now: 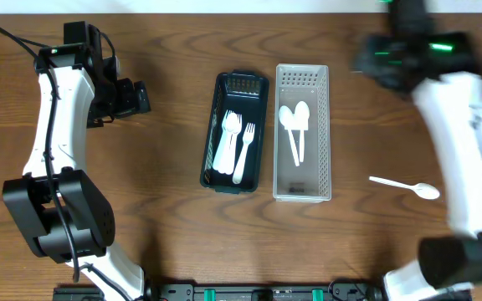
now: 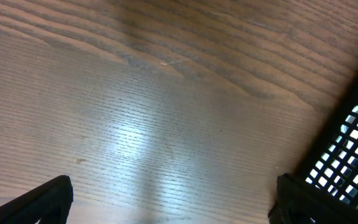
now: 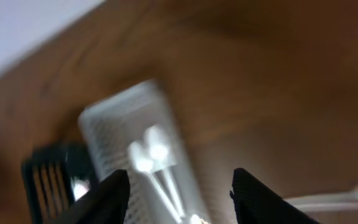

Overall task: Pack container
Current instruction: 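Carry the third white spoon into the grey basket and release, then move the right gripper to the last white spoon and grasp it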

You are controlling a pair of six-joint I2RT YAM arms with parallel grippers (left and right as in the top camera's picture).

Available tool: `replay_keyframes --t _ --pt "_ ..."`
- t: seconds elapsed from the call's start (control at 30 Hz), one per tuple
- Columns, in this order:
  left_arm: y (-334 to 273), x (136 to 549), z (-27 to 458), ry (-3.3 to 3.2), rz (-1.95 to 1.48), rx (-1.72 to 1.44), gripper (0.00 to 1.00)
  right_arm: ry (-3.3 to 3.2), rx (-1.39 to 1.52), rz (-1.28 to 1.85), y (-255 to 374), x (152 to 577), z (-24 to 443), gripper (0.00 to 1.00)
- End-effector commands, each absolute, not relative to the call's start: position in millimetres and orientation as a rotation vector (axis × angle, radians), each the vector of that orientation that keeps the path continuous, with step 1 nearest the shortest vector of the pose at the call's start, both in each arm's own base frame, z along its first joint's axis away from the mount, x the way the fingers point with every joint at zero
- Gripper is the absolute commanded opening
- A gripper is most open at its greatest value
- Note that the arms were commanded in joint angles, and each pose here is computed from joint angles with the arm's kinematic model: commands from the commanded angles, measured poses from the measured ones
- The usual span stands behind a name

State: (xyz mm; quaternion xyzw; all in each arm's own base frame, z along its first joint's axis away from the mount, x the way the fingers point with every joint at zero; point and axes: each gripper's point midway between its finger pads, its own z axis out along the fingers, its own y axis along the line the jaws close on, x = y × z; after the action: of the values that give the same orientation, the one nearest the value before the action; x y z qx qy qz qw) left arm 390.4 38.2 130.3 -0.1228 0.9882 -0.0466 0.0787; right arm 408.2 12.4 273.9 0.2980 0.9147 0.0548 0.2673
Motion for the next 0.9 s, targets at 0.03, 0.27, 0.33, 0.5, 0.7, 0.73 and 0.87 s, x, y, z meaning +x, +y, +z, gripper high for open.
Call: replay_keyframes --t 0.03,0.27,0.33,0.5,0.7,0.73,0.87 --pt "38.4 388.4 126.5 2.975 -0.133 -0.354 0.98 2.284 1.516 0.057 -71.9 360.3 257.8 0.47" --pt "38.4 388.3 126.4 2.975 -0.133 -0.355 0.98 2.126 2.187 0.048 -110.7 293.9 202.4 0.81" --pt "38.4 388.3 126.4 2.975 -0.133 -0.355 0.98 2.152 2.230 0.047 -107.9 289.0 179.7 0.82" --pt "38.3 387.3 126.3 2.979 -0.133 -0.356 0.98 2.180 2.324 0.174 -86.6 289.3 112.1 0.87" --pt "38.0 384.0 125.9 2.992 -0.134 -0.358 0.98 2.106 2.434 0.182 -77.4 273.1 50.0 0.80" --pt "38.0 384.1 125.9 2.992 -0.134 -0.358 0.98 2.106 2.432 0.178 -77.1 271.3 44.7 0.80" --pt "37.8 383.9 125.9 2.993 -0.134 -0.358 0.98 2.096 2.420 0.128 -81.4 265.2 32.4 0.80"
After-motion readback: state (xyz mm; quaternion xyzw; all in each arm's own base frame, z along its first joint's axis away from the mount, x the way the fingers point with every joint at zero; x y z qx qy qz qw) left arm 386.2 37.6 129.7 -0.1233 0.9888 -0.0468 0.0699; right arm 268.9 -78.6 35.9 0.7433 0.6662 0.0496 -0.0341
